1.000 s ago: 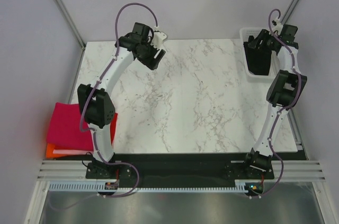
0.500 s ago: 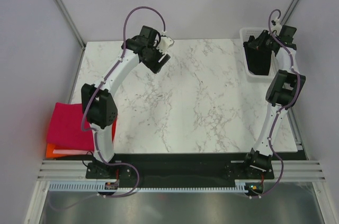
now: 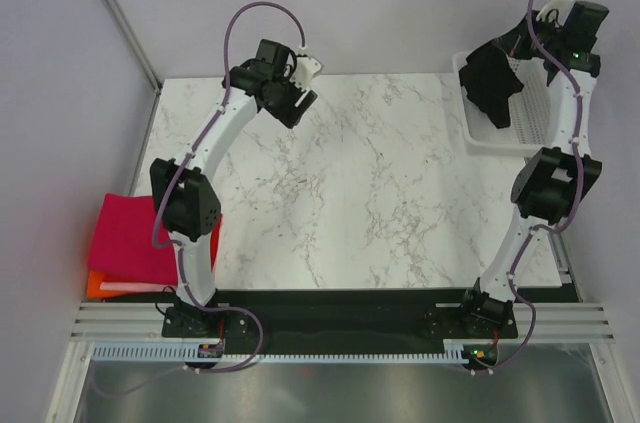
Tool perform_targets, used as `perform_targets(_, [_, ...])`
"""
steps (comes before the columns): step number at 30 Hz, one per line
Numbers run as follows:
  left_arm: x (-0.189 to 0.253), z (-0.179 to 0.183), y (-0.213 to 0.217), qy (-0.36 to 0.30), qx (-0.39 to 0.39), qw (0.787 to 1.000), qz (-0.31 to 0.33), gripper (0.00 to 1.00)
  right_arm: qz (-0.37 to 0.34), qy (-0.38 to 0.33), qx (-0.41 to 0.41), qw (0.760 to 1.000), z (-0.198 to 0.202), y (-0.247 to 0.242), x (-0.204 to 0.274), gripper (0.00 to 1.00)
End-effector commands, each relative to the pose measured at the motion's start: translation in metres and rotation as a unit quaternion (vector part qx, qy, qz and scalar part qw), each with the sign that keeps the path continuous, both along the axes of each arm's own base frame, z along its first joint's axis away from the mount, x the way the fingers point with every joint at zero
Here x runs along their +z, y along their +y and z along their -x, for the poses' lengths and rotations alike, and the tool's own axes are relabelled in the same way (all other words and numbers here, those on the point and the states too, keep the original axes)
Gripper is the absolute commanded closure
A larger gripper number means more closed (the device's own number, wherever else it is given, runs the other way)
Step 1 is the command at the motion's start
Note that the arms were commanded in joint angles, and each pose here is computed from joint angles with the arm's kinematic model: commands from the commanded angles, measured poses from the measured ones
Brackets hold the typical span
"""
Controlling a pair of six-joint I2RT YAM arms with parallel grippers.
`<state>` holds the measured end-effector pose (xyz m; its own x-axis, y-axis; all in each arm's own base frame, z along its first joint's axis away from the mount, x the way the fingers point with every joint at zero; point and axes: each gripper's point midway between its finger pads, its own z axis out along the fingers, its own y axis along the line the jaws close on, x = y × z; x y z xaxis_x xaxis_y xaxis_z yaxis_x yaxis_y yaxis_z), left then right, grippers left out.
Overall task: Fold and stack the t-shirts
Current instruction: Grab the tshirt from the pile, then move the tshirt to the center of the board
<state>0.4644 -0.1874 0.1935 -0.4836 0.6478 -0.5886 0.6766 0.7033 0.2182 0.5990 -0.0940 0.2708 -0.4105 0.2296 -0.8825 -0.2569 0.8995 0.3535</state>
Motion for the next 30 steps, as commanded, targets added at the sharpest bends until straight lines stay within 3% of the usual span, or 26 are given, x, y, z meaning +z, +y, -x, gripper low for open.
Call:
perform_targets(1, [0.032, -0.024, 0.004, -0.043, 0.021, 0.998, 0.039, 0.23, 0.077, -0.123, 0.025, 0.989, 0.036, 0.024, 0.118, 1.0])
perform_targets(5, [0.048, -0.034, 0.02, -0.059, 0.049, 0.996, 0.055, 0.23, 0.122, -0.161, 0.047, 0.978, 0.06, 0.054, 0.157, 1.0])
perform_targets(10, [0.072, -0.039, 0.043, -0.072, 0.092, 0.988, 0.1, 0.23, 0.204, -0.23, 0.106, 0.946, 0.089, 0.128, 0.203, 1.0])
perform_targets(15, [0.07, -0.043, 0.075, -0.071, 0.133, 0.983, 0.109, 0.23, 0.214, -0.307, 0.151, 0.915, 0.12, 0.202, 0.256, 1.0])
perform_targets(18, [0.072, -0.046, 0.09, -0.074, 0.151, 0.98, 0.11, 0.23, 0.199, -0.339, 0.153, 0.907, 0.13, 0.22, 0.28, 1.0])
perform_targets(22, [0.074, -0.047, 0.101, -0.078, 0.159, 0.978, 0.112, 0.23, 0.197, -0.339, 0.157, 0.906, 0.13, 0.227, 0.276, 1.0])
perform_targets(24, [0.072, -0.047, 0.104, -0.078, 0.16, 0.978, 0.109, 0.23, 0.197, -0.296, 0.165, 0.92, 0.114, 0.228, 0.238, 0.98])
perform_targets(25, [0.072, -0.047, 0.105, -0.078, 0.159, 0.978, 0.107, 0.23, 0.198, -0.273, 0.165, 0.927, 0.108, 0.227, 0.219, 0.87])
perform_targets(26, [0.071, -0.046, 0.104, -0.076, 0.159, 0.978, 0.108, 0.23, 0.2, -0.244, 0.165, 0.934, 0.1, 0.226, 0.194, 0.52])
perform_targets(27, [0.069, -0.046, 0.104, -0.072, 0.16, 0.979, 0.108, 0.23, 0.211, -0.193, 0.169, 0.943, 0.089, 0.226, 0.145, 0.38])
perform_targets(28, [0.069, -0.045, 0.103, -0.071, 0.158, 0.979, 0.111, 0.23, 0.228, -0.158, 0.145, 0.95, 0.077, 0.216, 0.116, 0.31])
perform_targets(30, [0.067, -0.043, 0.102, -0.067, 0.158, 0.979, 0.112, 0.24, 0.242, -0.1, 0.156, 0.952, 0.074, 0.215, 0.067, 0.3])
